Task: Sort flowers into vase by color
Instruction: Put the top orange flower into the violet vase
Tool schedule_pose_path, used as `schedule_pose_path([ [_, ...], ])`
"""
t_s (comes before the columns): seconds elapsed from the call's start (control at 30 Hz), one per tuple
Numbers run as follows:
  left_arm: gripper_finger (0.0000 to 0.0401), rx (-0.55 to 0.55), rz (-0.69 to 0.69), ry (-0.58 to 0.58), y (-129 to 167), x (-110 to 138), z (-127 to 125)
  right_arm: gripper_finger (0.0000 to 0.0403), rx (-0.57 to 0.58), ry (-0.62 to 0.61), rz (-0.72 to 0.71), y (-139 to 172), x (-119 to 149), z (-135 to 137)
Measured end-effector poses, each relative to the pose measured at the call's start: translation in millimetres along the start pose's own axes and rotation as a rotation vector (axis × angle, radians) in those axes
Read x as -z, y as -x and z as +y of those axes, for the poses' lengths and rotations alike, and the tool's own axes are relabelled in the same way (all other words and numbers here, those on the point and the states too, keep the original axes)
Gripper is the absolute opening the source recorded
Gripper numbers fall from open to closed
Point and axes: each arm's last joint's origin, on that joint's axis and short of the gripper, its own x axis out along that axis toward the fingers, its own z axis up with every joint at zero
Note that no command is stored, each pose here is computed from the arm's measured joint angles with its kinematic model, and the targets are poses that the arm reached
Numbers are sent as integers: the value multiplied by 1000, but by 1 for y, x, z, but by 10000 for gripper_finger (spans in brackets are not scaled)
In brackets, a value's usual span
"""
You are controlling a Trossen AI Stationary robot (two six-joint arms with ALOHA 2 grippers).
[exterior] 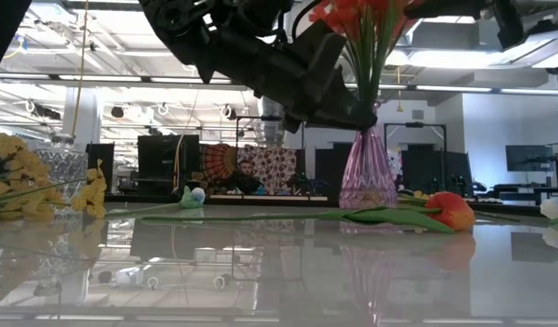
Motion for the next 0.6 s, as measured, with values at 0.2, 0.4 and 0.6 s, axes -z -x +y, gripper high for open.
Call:
schedule_pose_path([
  [0.2,66,1,2,-30,0,0,0,17,-15,60,68,-5,1,1],
  [0.4,66,3,2,-27,0,0,0,17,-20,142,112,-16,0,2],
  [0.6,66,2,5,-22,0,0,0,17,-10,191,180,-32,2,0],
])
